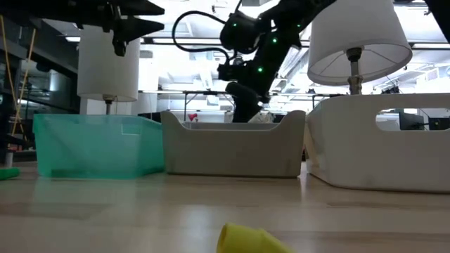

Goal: Sort crayons
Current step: Put the gray crayon into the yellow bin

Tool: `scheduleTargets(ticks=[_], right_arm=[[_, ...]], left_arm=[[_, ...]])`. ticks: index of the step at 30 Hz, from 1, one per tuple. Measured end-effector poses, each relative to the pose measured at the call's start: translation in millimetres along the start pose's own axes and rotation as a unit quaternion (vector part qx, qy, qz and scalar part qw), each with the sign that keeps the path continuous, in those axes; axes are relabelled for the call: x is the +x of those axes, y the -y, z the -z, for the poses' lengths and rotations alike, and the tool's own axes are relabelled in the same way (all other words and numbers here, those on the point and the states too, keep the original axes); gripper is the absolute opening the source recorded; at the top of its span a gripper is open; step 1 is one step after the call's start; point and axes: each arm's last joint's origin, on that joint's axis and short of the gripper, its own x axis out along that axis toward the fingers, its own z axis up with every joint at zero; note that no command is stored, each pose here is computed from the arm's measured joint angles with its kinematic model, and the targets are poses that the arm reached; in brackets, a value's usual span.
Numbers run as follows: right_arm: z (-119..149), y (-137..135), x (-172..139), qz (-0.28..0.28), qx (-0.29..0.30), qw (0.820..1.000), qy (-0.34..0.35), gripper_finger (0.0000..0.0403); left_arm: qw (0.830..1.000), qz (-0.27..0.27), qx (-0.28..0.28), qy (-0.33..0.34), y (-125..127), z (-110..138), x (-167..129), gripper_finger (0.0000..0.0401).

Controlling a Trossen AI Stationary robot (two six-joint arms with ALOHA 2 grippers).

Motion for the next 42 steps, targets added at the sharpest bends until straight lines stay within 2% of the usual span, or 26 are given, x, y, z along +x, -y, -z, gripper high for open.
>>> scheduleTargets(ticks=[5, 9, 18, 22, 27, 31, 35, 38, 42], right_arm=[[3, -1, 1, -0.004, -0.023, 1.000, -0.022, 0.0003], [6, -1, 4, -0.001, 0.016, 1.000, -0.026, 0.0025], [3, 0, -1, 0.001, 0.067, 0.998, -0.010, 0.0151], [1, 3, -21, -0.028, 0.085, 0.996, -0.006, 0.0186], [6, -4, -73, -0.060, 0.092, 0.994, -0.001, 0.0192], [32, -14, -113, -0.055, 0.098, 0.994, 0.010, 0.0193], [80, -16, -138, -0.058, 0.177, 0.982, 0.012, 0.0193], [122, -13, -148, -0.064, 0.275, 0.959, -0.001, 0.0193], [168, -6, -150, -0.072, 0.407, 0.910, -0.027, 0.0193]], left_arm=[[1.000, 0.000, 0.007, 0.001, 0, 0, 0, 0.0145], [1.000, 0.000, 0.012, 0.001, 0, 0, 0, 0.0145], [1.000, 0.001, 0.015, 0.003, 0, -1, -1, 0.0145], [1.000, 0.004, 0.017, 0.011, 0, -4, -3, 0.0145], [1.000, 0.004, 0.015, 0.019, 0, -7, -6, 0.0145], [1.000, 0.005, 0.014, 0.020, 0, -7, -6, 0.0145], [1.000, 0.005, 0.014, 0.020, 0, -7, -6, 0.0145], [1.000, 0.005, 0.005, 0.020, 0, -7, -6, 0.0145], [1.000, 0.004, 0.005, 0.021, 0, -7, -6, 0.0145]])
